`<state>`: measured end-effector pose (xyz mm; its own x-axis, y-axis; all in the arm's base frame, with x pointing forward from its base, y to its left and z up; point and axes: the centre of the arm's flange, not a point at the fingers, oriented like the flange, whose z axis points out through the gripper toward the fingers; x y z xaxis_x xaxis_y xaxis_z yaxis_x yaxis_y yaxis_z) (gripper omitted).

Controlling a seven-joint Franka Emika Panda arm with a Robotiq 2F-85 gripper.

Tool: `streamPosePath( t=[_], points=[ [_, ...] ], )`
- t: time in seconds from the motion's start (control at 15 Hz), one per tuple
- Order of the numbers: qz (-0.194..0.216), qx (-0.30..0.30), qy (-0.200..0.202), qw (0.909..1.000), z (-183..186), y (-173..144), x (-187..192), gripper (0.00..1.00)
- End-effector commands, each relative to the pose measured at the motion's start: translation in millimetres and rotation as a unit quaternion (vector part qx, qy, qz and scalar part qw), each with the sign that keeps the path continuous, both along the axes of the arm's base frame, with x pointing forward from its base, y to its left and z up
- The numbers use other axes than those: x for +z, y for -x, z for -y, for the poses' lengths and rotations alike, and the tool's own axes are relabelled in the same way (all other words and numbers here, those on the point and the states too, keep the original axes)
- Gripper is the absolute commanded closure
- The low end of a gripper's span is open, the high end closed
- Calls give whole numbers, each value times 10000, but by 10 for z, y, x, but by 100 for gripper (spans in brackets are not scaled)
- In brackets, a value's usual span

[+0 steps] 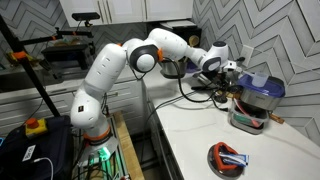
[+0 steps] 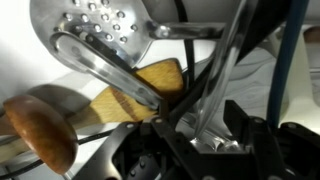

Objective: Put the ladle in the utensil holder

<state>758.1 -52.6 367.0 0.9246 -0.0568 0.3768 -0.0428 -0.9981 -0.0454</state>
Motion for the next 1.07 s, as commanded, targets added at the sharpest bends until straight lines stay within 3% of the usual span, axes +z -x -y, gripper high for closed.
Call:
streamPosePath(
  t=[0.0,0.2,0.27,0.47,0.73,1.0],
  points=[
    [-197,36,-182,9996,31,-84,-303,67],
    [-176,106,-200,9996,-25,-76,-303,94],
    [-190,122,-198,9995,-45,-70,-296,96],
    [-274,184,-37,9994,-87,-29,-238,94],
    [-566,-93,490,9972,-63,134,-49,94],
    [-1331,-167,918,9867,114,501,91,94]
  ],
)
